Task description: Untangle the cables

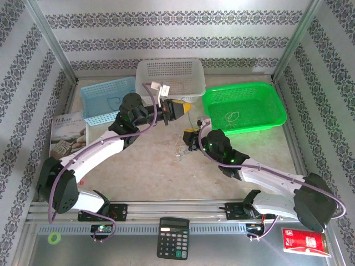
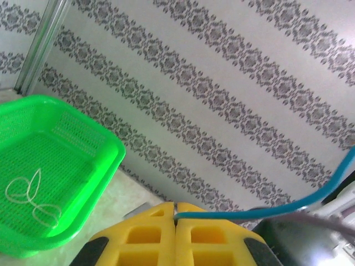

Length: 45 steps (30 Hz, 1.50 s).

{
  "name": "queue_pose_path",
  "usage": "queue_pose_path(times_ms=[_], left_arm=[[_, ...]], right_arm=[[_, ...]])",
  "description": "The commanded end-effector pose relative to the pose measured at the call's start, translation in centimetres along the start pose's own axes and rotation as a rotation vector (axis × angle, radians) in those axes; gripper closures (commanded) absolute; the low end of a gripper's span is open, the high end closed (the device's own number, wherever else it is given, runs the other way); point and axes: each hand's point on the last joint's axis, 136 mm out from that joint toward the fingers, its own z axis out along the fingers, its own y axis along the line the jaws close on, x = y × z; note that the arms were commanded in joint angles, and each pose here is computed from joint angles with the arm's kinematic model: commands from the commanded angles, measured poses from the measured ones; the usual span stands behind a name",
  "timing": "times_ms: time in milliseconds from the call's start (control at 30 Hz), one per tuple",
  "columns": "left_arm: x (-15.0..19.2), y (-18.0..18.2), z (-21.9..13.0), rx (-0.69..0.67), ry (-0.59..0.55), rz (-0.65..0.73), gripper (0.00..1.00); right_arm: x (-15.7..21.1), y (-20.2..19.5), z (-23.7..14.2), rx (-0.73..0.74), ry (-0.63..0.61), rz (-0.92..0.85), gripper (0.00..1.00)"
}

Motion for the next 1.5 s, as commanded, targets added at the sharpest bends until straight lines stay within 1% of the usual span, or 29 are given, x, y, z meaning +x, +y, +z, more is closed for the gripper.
queue_pose_path(times_ms=[0,233,400,667,833,1000,1133,1167,1333,1467], left_arm=[[-4.5,-2.8,-0.4,0.041,-0.089,0.011,1.0],[-9.2,-5.4,-0.6,0.045,-0.143,0.035,1.0],[-12.2,-6.2,-1.4,0.028,-0.175,0.056,1.0],[-16.2,-6.4,-3.6,-0.01,-0.25,0.066,1.0],[-18.2,-7.6,-4.9,0.03,-0.306,0.046,1.0],[-20.2,-9.3,-6.0,0.071,-0.356,0.034,1.0],[-22.1,-11.0,-6.9,0.09,-0.394,0.052,1.0],[-22.4,-11.4,-7.1,0.088,-0.399,0.063,1.0],[-23.9,-12.5,-8.0,0.044,-0.422,0.121,1.0],[-24.4,-11.0,-9.0,-0.05,-0.434,0.157,1.0]], right_arm=[[0.0,-1.6,0.5,0.051,-0.061,0.02,0.85],[2.8,-3.9,1.6,0.108,-0.026,0.056,0.86],[4.7,-5.0,2.2,0.132,0.005,0.077,0.85],[7.7,-7.1,2.8,0.189,0.053,0.104,0.75],[9.5,-8.2,3.3,0.216,0.091,0.12,0.73],[10.6,-8.7,3.9,0.221,0.103,0.142,0.72],[11.7,-9.3,4.1,0.231,0.116,0.163,0.57],[11.9,-9.4,4.1,0.232,0.117,0.169,0.56],[12.5,-9.8,3.9,0.238,0.115,0.192,0.55],[11.9,-9.2,3.9,0.209,0.102,0.204,0.54]])
